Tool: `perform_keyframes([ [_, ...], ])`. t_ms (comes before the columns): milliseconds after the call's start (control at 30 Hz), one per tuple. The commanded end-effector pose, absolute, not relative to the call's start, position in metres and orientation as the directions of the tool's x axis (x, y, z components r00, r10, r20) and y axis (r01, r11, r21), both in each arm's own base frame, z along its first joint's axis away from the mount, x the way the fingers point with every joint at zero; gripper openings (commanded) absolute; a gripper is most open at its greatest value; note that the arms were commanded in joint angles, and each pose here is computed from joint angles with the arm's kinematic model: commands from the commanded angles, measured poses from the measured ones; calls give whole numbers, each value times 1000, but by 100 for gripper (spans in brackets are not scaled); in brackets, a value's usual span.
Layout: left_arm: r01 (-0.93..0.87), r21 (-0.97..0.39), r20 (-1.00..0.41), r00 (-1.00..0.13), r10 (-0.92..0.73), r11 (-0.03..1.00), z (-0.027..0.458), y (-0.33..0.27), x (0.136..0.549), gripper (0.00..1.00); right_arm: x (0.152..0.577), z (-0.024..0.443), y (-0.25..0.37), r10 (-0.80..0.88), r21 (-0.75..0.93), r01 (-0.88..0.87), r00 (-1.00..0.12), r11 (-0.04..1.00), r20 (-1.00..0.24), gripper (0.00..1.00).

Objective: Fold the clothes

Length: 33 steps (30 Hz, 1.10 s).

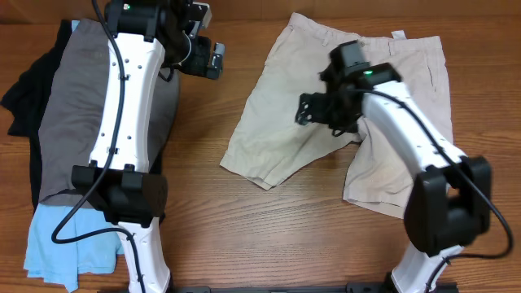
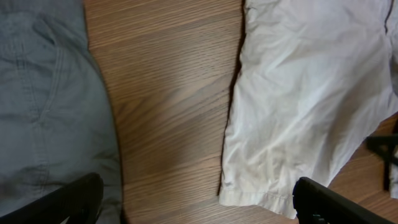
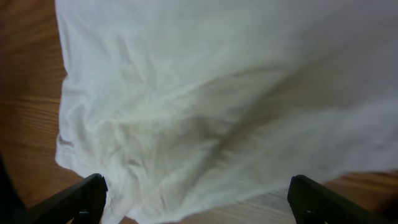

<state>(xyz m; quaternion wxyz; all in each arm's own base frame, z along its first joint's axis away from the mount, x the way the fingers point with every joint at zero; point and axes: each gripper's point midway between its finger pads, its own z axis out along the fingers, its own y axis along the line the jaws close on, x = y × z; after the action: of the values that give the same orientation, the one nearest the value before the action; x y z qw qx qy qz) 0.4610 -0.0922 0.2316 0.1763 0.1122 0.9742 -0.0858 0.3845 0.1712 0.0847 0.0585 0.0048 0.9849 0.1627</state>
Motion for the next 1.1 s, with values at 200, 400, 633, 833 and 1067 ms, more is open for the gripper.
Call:
perform_keyframes([
  [200,249,-119,-338,-920,197,961,223,-84,461,100,340,-1,197,-82,200,-58,-990,978,112,97],
  [400,246,-111,-335,-921,197,963,222,-83,461,100,309,-13,166,-18,78,1,-971,997,238,98],
  [633,247,-112,-327,-924,199,963,222,-83,459,100,272,-30,106,172,-36,171,-907,985,385,99],
  [833,270,-106,-316,-922,225,957,220,-83,456,100,277,-10,49,295,-74,289,-879,955,374,99],
  [1067,329,-102,-305,-908,285,939,215,-100,453,100,290,84,-16,433,90,450,-887,889,158,100],
])
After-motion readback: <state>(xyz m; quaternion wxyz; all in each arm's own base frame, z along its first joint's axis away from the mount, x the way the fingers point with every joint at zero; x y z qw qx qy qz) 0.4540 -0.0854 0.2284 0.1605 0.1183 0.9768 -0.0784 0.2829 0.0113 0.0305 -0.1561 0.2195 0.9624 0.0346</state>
